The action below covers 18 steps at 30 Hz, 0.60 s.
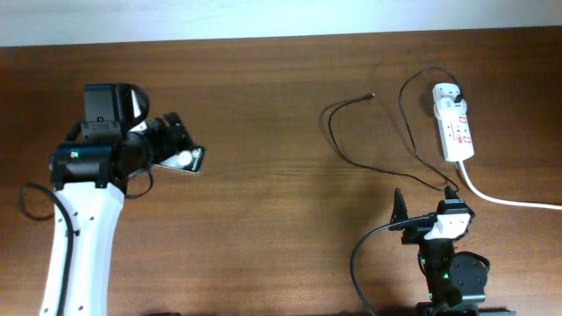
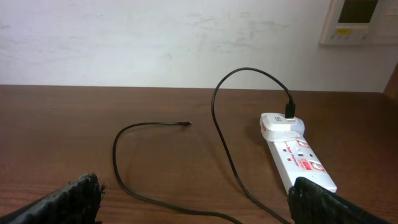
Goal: Plug charger to phone and switch on socket
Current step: 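Move the left gripper down onto the black phone and grasp it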
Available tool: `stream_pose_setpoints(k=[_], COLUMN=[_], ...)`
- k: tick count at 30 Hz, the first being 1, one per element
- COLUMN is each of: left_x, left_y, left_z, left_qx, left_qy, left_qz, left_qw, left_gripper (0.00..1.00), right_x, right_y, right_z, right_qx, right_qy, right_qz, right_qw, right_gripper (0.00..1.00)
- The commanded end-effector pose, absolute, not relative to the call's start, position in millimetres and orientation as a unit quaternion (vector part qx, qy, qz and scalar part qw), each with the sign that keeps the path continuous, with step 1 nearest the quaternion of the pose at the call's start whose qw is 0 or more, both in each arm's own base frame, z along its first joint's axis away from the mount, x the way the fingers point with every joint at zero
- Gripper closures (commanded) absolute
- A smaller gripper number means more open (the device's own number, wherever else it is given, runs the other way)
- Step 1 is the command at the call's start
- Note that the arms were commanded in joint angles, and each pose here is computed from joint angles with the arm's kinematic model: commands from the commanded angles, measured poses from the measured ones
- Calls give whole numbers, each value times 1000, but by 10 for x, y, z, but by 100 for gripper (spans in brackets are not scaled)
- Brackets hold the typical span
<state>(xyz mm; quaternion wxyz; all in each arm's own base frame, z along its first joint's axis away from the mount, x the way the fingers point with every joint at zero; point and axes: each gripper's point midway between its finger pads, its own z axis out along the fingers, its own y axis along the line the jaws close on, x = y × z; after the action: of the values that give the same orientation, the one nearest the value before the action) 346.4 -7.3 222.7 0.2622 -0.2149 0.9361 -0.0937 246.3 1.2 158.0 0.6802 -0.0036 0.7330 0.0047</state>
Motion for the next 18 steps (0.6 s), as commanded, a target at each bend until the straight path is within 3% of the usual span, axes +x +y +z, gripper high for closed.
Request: stream_pose_setpoints(k=[1, 6, 9, 12, 18], left_x=[3614, 3967, 4101, 4111, 4205], left_y=[168, 132, 142, 101, 245], left_z=[2046, 1187, 996, 1088, 2052], left_qx=[-344, -450, -453, -451, -504], left_qy=[903, 879, 877, 878, 849], left_qz=[-55, -50, -48, -58, -34], left_qw=[252, 151, 151, 146, 157], left_gripper=[1, 1, 1, 0, 0], right_x=[2462, 2462, 2462, 2462, 2462], right_y=[3, 3, 3, 3, 3], right_z=[1562, 1562, 1562, 1562, 1562], right_qx=[-1, -1, -1, -1, -1], right_qy=[734, 734, 734, 734, 734], right_qz=[5, 5, 5, 5, 5], right_qw=[680, 680, 680, 680, 680], right_gripper=[1, 1, 1, 1, 1])
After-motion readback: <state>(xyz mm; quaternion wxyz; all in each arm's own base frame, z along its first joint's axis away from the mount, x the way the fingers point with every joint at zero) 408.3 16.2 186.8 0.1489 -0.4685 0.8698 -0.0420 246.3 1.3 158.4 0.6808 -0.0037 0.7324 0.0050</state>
